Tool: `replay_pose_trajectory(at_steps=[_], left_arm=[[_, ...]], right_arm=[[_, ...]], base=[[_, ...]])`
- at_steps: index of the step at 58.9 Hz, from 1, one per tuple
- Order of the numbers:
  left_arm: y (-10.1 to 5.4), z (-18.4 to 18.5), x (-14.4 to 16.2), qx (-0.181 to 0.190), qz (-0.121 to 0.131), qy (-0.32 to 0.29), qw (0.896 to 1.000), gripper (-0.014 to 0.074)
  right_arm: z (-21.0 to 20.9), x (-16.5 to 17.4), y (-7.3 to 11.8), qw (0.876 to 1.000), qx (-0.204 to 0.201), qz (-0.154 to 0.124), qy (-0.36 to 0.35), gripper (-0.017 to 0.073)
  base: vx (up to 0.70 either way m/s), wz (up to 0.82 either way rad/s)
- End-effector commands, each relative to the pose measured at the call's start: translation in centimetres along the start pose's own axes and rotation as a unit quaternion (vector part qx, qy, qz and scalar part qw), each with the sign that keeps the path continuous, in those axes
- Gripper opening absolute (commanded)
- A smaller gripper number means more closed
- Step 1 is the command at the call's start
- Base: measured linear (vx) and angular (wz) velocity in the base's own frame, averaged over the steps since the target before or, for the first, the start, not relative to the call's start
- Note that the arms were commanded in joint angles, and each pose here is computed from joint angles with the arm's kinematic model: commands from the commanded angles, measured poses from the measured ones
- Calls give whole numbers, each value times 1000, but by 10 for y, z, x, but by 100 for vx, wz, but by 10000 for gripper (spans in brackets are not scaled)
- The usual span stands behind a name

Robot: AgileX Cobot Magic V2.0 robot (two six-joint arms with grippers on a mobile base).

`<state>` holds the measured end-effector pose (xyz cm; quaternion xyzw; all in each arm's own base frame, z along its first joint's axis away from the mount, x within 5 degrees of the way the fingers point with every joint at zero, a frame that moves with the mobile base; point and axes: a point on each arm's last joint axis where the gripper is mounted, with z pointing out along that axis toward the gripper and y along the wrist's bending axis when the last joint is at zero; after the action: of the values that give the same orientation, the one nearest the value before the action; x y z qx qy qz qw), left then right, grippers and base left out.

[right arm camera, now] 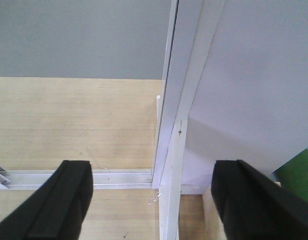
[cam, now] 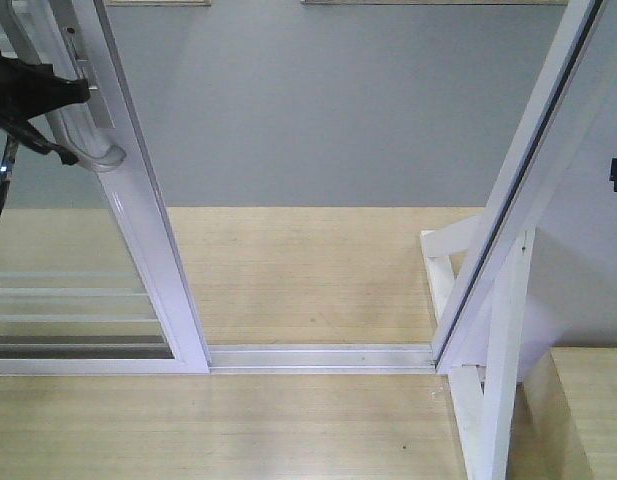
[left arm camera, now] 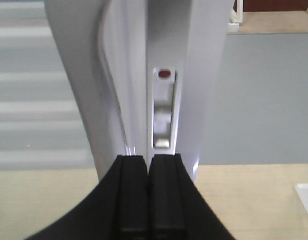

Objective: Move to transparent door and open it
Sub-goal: 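Slide the door farther open with the left gripper holding the handle, then open the left gripper and withdraw it from the handle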

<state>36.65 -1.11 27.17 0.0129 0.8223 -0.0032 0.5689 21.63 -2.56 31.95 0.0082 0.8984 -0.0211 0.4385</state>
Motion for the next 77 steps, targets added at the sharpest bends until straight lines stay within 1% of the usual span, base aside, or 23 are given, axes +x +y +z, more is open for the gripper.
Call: replay_pose_trajectory(at_steps=[1,8,16,27,31,35,37,40,50,63,69,77], left_arm=[[3,-26,-19,-6,1,-69,998,-6],[11,-47,-4,-19,-3,-64,998,-6],[19,-85,3,-37,-6,-104,994,-6],[17,-137,13,-40,-5,-153,987,-6],[16,-152,14,-39,-5,-161,986,-6],[15,-165,12,-37,-4,-164,986,-6],[15,-170,13,-36,-5,-156,987,-6],[14,-177,12,-34,-5,-155,987,-6],[12,-201,12,-29,-5,-148,989,-6],[11,-228,9,-27,-6,-168,985,-6],[10,-234,9,-26,-6,-172,985,-6],[10,-233,10,-25,-6,-165,986,-6]], right_arm=[[-11,-16,-3,998,13,1,-60,564],[-11,-16,-3,998,13,1,-60,564],[-11,-16,-3,998,12,1,-60,564],[-11,-15,-2,998,11,0,-58,564],[-11,-15,-2,998,11,-8,-56,564],[-11,-14,-2,998,11,-29,-50,564],[-11,-13,-2,998,10,-42,-46,564],[-11,-12,-2,998,9,-50,-41,564],[-11,-12,-1,998,9,-50,-41,564],[-11,-12,-1,998,8,-50,-39,564],[-11,-12,-1,998,8,-50,-37,564],[-11,-12,-1,998,8,-50,-37,564]], base=[[0,0],[0,0],[0,0],[0,0],[0,0],[0,0],[0,0],[0,0],[0,0],[0,0],[0,0],[0,0]])
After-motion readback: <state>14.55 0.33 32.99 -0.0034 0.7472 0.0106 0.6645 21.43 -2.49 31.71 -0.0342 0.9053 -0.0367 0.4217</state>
